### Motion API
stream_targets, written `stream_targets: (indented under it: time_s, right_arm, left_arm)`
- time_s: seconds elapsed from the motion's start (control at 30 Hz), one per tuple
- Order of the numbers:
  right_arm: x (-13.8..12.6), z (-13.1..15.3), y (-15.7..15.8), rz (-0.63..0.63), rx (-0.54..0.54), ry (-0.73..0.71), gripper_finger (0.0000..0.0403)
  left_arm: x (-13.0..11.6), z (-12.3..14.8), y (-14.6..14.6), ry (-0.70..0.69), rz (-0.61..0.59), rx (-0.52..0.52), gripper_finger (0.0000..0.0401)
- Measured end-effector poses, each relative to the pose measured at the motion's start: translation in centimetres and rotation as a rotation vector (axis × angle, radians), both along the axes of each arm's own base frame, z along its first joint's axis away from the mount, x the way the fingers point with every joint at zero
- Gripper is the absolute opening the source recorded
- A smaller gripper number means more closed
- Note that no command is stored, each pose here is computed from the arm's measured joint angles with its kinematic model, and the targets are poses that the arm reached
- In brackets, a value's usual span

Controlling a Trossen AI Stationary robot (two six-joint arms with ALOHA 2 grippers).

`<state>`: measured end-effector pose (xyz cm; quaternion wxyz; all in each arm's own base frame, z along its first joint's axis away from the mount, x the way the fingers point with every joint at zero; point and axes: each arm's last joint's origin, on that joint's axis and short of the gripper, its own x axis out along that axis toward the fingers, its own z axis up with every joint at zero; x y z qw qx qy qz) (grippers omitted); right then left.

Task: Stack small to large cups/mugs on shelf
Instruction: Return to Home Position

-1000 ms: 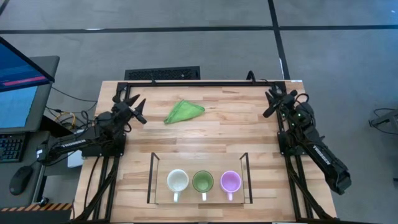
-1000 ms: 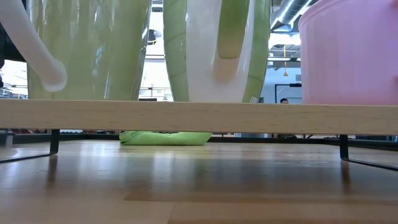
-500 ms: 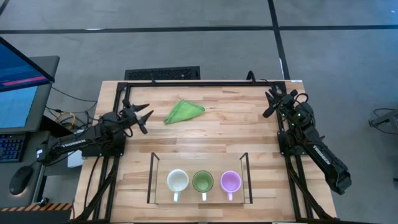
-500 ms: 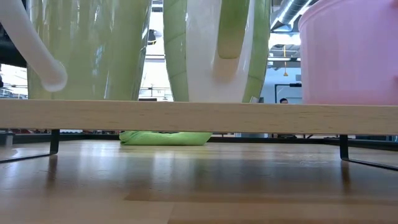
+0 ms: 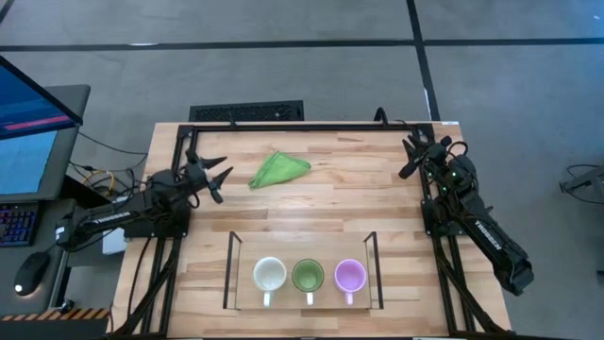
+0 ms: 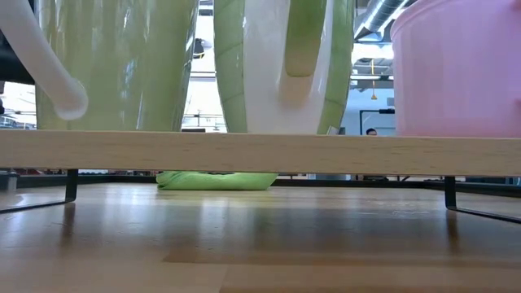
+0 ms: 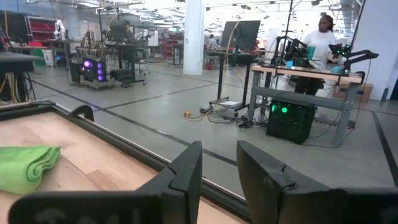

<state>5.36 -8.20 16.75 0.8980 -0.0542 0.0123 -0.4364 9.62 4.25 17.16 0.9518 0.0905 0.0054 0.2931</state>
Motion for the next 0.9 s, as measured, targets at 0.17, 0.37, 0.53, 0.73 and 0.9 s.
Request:
stream_targets:
  time_s: [0.17, 0.37, 0.53, 0.73, 0.9]
  right_arm:
    - [0.0, 0.0, 0.0, 0.0, 0.0, 0.0, 0.0123]
    - [0.0, 0.0, 0.0, 0.0, 0.0, 0.0, 0.0123]
    - [0.0, 0.0, 0.0, 0.0, 0.0, 0.0, 0.0123]
    - [0.0, 0.0, 0.0, 0.0, 0.001, 0.0, 0.0123]
    - [0.0, 0.0, 0.0, 0.0, 0.0, 0.0, 0.0123]
  left_arm:
    - [-0.1, 1.0, 0.0, -0.1, 0.0, 0.04, 0.0167]
    - [-0.3, 1.2, -0.1, -0.146, 0.009, 0.016, 0.0167]
    - [-1.0, 1.6, -0.1, -0.214, 0.07, -0.001, 0.0167]
    - [-1.1, 1.1, -0.1, -0.159, 0.099, 0.005, 0.0167]
    - [-1.1, 1.0, 0.0, -0.14, 0.134, 0.007, 0.0167]
